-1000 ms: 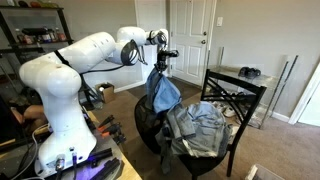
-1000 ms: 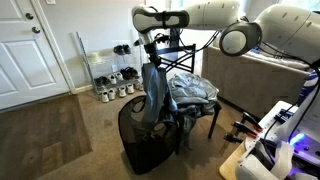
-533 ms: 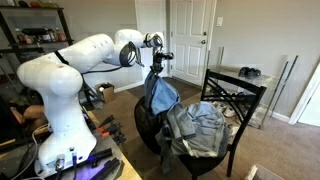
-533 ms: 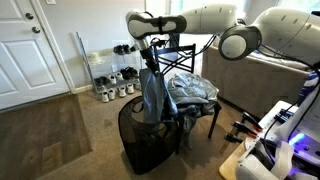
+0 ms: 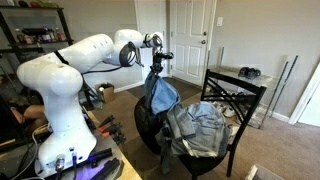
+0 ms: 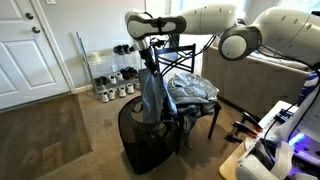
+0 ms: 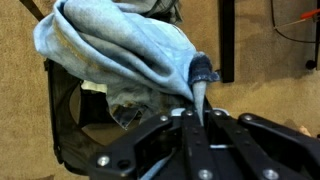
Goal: Put one denim trousers in the laundry basket
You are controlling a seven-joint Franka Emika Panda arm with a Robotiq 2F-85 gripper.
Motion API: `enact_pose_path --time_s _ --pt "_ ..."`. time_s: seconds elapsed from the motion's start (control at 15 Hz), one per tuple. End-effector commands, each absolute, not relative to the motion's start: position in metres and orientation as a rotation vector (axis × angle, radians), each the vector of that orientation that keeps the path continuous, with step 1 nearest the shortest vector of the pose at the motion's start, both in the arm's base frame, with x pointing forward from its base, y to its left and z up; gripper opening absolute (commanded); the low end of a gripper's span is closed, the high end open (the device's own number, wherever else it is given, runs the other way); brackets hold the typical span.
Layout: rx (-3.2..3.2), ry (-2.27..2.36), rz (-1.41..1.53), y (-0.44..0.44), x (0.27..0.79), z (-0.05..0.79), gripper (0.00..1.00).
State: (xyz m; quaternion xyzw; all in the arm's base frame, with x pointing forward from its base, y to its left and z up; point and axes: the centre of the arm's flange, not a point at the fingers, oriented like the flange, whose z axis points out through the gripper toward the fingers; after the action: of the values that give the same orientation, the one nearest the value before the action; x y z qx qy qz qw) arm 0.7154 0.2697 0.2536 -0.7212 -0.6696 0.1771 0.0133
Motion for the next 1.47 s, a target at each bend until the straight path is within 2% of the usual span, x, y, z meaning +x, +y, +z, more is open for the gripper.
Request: enact_pose_path --time_s 0.0,0.07,0.13,0.2,0.93,1.0,1.4 --pt "-2.229 -2.137 0.567 0.282 0.746 0.26 0.02" --pt "-2.226 -2.142 0.574 0.282 0.745 0.26 0.02" --pt "-2.248 -2.093 0.556 0.271 0.715 0.253 0.02" --pt "-2.247 -2.092 0.558 0.272 0.715 0.252 0.08" --pt "-2.249 -2.091 0.555 0.271 0.715 0.244 0.08" --pt "-2.251 -2.098 0.549 0.272 0.716 0.244 0.02" --pt "-2.252 -2.136 0.493 0.285 0.74 0.242 0.02"
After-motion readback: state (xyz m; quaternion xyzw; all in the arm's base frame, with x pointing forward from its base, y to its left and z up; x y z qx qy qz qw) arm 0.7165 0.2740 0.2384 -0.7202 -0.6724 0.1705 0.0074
